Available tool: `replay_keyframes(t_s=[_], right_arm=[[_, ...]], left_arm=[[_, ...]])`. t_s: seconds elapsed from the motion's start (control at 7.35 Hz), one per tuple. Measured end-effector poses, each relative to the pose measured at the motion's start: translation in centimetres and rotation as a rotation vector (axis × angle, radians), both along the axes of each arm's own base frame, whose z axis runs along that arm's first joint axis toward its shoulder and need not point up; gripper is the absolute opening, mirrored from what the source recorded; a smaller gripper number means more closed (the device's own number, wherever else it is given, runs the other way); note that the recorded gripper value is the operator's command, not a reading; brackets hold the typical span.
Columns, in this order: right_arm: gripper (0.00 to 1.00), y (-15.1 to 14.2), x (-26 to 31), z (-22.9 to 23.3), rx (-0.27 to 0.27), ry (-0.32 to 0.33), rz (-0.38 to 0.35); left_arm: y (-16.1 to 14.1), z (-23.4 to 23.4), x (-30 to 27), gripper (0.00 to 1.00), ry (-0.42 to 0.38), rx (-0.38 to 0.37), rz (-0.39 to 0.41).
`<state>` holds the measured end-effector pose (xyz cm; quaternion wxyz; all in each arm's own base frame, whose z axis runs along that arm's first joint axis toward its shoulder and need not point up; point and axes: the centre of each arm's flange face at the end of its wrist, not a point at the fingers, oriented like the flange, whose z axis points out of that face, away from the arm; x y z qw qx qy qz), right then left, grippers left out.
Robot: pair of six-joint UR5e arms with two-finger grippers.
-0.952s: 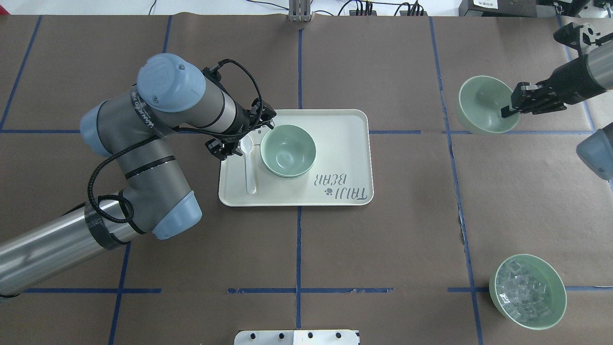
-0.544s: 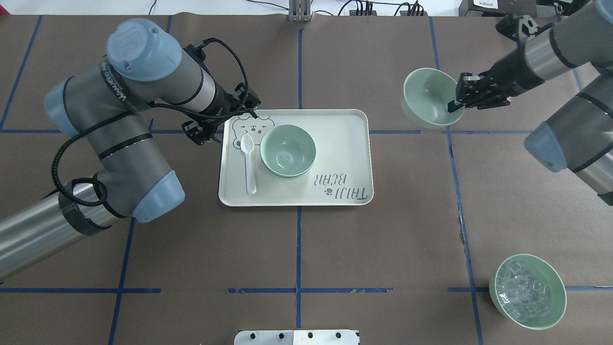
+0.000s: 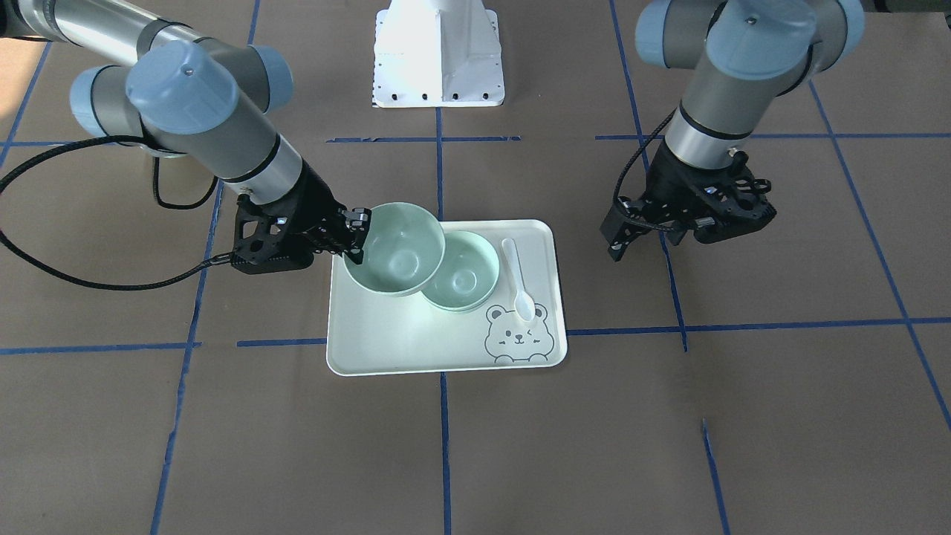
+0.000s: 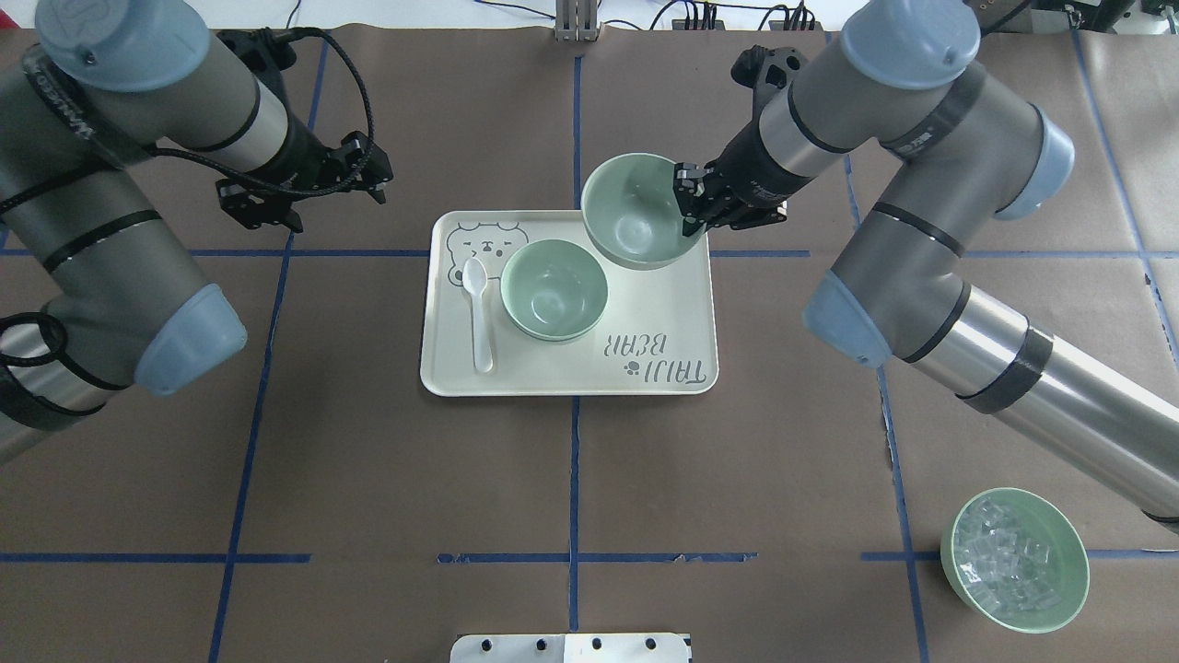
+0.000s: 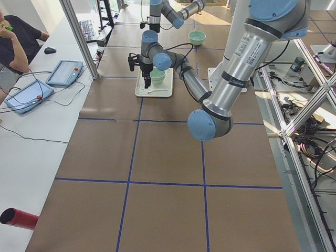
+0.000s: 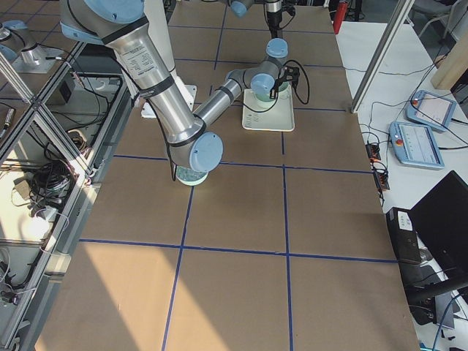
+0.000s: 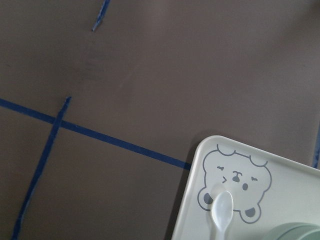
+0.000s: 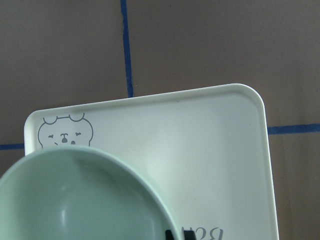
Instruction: Stack green bowls together
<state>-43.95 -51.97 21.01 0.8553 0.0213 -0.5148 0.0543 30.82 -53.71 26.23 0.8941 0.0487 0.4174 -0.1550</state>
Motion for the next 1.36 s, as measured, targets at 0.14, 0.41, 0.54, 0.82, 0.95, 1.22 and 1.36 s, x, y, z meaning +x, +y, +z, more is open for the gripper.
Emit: replay_keyframes(t_s=[0.14, 0.41, 0.54, 0.82, 0.95, 1.22, 1.36], right_arm=[[0.00, 1.0, -1.9, -0.4, 0.015, 0.017, 0.000], [0.00, 1.8, -4.5, -1.0, 0.031, 0.041, 0.002], [0.00, 1.7, -5.5, -1.1, 0.032, 0.051, 0.002], [0.00, 1.8, -6.7, -1.4, 0.032, 0.059, 0.003], [0.00, 1.9, -7.1, -1.5, 0.030, 0.061, 0.002], [0.00, 2.0, -7.8, -1.7, 0.032, 0.065, 0.010], [0.92, 1.8, -8.2, -2.1, 0.032, 0.068, 0.015]], left_arm=[[-0.6, 1.8, -2.8, 1.00, -0.028, 0.039, 0.026], [-1.6, 4.9, -7.0, 1.00, -0.077, 0.098, 0.072], [-1.8, 5.8, -8.3, 1.00, -0.093, 0.113, 0.083], [-2.2, 8.0, -11.0, 1.00, -0.120, 0.142, 0.120], [-2.4, 9.3, -12.6, 1.00, -0.128, 0.158, 0.147], [-2.6, 11.4, -15.7, 1.00, -0.152, 0.184, 0.175], [-2.7, 12.0, -16.3, 1.00, -0.156, 0.187, 0.180]])
